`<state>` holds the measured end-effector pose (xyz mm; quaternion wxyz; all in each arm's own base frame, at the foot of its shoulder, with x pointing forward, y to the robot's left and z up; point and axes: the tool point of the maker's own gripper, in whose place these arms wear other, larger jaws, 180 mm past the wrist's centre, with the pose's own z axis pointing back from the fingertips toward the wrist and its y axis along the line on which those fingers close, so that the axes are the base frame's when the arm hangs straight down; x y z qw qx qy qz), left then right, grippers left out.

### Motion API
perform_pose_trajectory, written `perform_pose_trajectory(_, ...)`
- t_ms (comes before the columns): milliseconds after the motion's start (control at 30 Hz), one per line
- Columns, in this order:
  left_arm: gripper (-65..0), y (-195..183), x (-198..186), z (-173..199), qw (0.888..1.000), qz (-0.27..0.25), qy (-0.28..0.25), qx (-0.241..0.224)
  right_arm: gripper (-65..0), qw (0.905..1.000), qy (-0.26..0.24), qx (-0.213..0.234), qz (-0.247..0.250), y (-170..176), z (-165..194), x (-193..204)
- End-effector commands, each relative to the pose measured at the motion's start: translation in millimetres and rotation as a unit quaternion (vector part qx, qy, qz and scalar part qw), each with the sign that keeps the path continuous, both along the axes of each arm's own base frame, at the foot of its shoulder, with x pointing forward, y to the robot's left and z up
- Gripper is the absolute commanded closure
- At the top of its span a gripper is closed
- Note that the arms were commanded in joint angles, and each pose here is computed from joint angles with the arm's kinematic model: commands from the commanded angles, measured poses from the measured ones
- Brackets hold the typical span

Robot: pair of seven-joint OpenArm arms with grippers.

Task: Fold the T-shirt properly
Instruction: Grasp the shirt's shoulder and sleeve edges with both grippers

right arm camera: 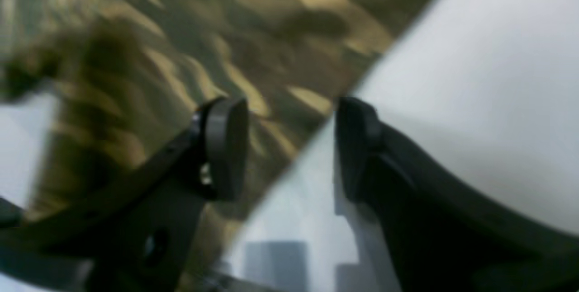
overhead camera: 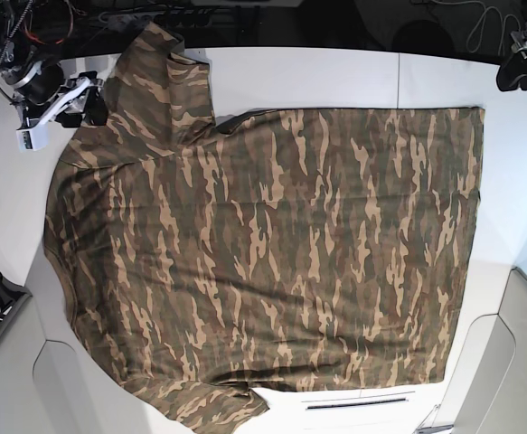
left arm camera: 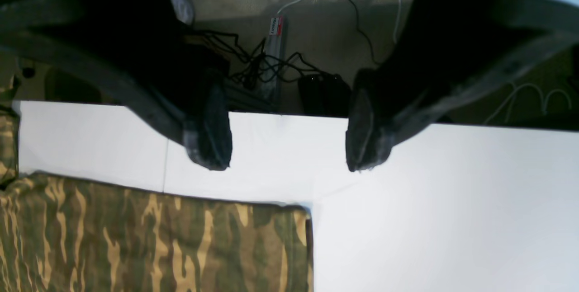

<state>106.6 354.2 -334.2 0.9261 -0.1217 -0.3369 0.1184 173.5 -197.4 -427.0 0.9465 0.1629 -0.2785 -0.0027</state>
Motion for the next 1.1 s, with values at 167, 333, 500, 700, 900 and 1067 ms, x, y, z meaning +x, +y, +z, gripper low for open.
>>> perform_pose_trajectory(167, -42.5, 6, 10, 10, 1.000, -0.005, -0.021, 0.015, -31.7, 0.9987, 0.016, 0.047, 0.012, 38, -11, -13)
perform_pose_trajectory(333, -42.5, 11, 17, 13, 0.999, -0.003, -0.031, 0.031, -31.7, 0.9972, 0.020, 0.067, 0.024, 60, -13, -15)
perform_pose_trajectory(500, -42.5, 30, 35, 21, 0.998, -0.001, -0.046, 0.052, -31.7, 0.9963, 0.023, 0.076, 0.031, 71, -14, -17)
perform_pose_trajectory(700, -42.6, 61, 62, 12, 0.998, 0.025, -0.053, 0.032, -31.7, 0.9971, 0.026, 0.062, 0.036, 67, -17, -18)
perform_pose_trajectory(900, -42.6, 56, 82, -29, 1.000, 0.015, -0.008, -0.005, -31.7, 0.9971, 0.026, 0.062, 0.036, 68, -17, -19)
perform_pose_trajectory(1067, -42.6, 49, 88, -52, 0.999, 0.018, 0.015, -0.034, -31.7, 0.9970, 0.028, 0.062, 0.037, 68, -17, -19)
